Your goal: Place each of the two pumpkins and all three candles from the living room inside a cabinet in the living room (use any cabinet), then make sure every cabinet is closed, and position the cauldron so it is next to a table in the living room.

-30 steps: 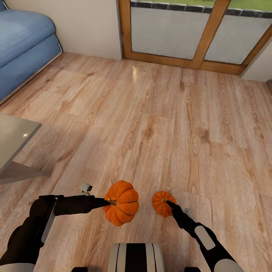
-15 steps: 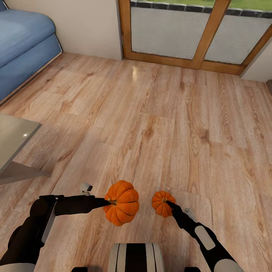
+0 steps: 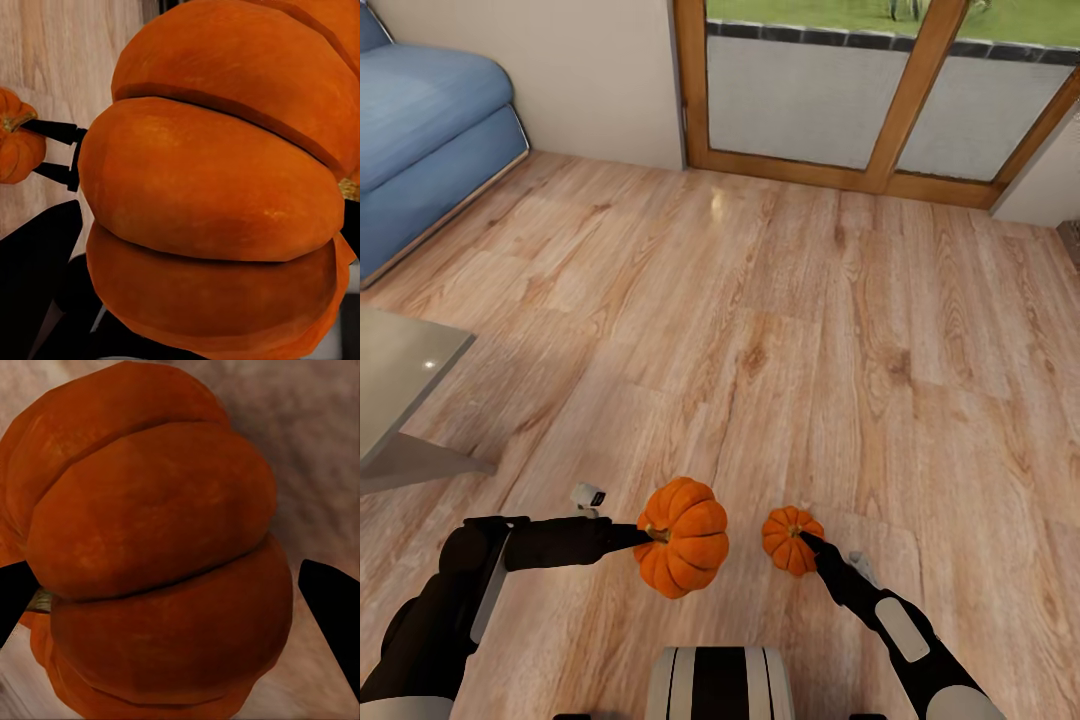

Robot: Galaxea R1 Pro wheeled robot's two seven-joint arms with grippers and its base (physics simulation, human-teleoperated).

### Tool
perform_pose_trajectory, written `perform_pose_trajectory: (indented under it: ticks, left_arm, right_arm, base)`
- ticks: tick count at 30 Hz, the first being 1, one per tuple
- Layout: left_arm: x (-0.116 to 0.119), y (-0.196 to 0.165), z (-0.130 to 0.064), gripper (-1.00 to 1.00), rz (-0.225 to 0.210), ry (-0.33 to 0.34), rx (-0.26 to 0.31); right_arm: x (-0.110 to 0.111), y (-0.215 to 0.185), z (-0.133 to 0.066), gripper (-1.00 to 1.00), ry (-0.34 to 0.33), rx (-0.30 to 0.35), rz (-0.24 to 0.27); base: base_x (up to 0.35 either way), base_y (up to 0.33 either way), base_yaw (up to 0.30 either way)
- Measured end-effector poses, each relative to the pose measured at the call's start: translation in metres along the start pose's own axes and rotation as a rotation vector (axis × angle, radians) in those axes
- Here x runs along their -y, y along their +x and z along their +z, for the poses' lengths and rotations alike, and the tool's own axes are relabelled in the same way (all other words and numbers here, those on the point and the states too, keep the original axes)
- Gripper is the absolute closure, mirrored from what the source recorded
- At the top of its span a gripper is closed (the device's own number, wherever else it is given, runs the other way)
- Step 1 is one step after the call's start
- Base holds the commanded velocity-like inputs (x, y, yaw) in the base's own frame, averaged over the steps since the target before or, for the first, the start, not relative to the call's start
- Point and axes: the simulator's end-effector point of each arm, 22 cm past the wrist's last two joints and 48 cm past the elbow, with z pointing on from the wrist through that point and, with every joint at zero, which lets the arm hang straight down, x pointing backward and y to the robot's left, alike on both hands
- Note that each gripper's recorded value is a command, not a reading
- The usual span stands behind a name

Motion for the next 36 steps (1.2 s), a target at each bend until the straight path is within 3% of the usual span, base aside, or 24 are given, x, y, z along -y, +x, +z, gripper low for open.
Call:
perform_pose_trajectory:
  ticks: [22,25,26,29,30,31,33,36]
  left_arm:
    - [0.035,-0.013,-0.006,1.00,0.085,-0.014,0.012]
    - [0.037,-0.015,-0.007,1.00,0.097,-0.029,0.015]
    - [0.027,-0.013,-0.008,1.00,0.080,-0.058,0.015]
    - [0.016,-0.016,-0.011,1.00,0.088,-0.127,0.022]
    - [0.015,-0.018,-0.012,1.00,0.090,-0.139,0.029]
    - [0.007,-0.019,-0.015,1.00,0.095,-0.184,0.029]
    - [0.003,-0.021,-0.017,1.00,0.099,-0.221,0.036]
    - [-0.005,-0.024,-0.021,1.00,0.110,-0.277,0.041]
  right_arm:
    - [-0.049,-0.018,-0.019,1.00,-0.080,0.042,-0.029]
    - [-0.056,-0.022,-0.022,1.00,-0.092,0.050,-0.030]
    - [-0.051,-0.035,-0.027,1.00,-0.084,0.066,-0.026]
    - [-0.061,-0.040,-0.031,1.00,-0.102,0.073,-0.032]
    - [-0.071,-0.042,-0.032,1.00,-0.121,0.070,-0.038]
    - [-0.097,-0.043,-0.036,1.00,-0.158,0.039,-0.077]
    - [-0.157,-0.072,-0.056,1.00,-0.252,0.084,-0.126]
    - [-0.153,-0.077,-0.067,1.00,-0.176,0.093,-0.177]
  base:
    - [0.000,0.000,0.000]
    - [0.000,0.000,0.000]
    - [0.000,0.000,0.000]
    - [0.000,0.000,0.000]
    - [0.000,0.000,0.000]
    - [0.000,0.000,0.000]
    - [0.000,0.000,0.000]
    - [0.000,0.000,0.000]
